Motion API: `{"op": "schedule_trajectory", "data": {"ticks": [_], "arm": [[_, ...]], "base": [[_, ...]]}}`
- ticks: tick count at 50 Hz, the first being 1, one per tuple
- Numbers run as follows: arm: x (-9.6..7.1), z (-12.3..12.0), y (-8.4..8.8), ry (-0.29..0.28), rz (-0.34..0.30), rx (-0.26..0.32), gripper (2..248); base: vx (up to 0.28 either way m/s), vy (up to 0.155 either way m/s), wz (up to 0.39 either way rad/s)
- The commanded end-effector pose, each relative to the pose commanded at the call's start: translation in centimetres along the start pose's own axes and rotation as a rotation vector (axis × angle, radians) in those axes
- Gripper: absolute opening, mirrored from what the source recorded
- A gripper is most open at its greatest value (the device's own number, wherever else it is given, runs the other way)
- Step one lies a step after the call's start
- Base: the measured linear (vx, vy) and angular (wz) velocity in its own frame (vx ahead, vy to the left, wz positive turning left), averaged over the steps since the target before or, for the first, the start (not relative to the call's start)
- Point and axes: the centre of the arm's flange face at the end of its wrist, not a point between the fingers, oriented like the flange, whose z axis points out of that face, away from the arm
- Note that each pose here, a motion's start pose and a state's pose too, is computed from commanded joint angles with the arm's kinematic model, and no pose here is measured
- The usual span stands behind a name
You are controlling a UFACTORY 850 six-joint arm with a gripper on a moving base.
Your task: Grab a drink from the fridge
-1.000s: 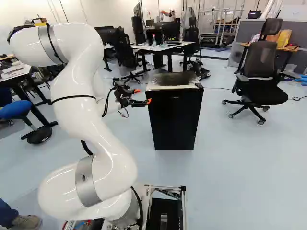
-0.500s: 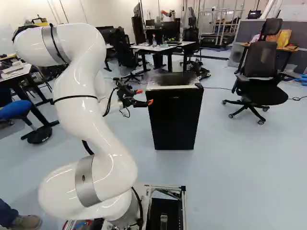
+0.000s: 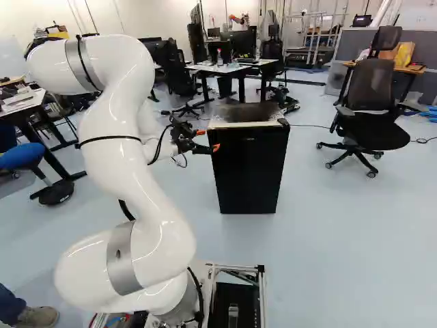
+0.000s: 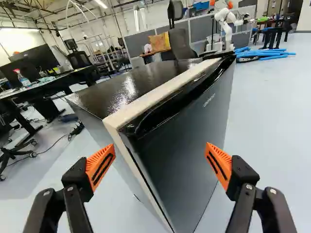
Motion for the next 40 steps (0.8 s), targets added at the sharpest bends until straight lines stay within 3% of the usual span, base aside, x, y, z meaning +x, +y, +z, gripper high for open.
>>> {"op": "schedule_trajectory", "data": {"ticks": [40], "arm": [[0.5, 1.6, 0.9, 0.007, 0.008, -0.033, 247]], "base": [[0.000, 0.000, 0.000]]}}
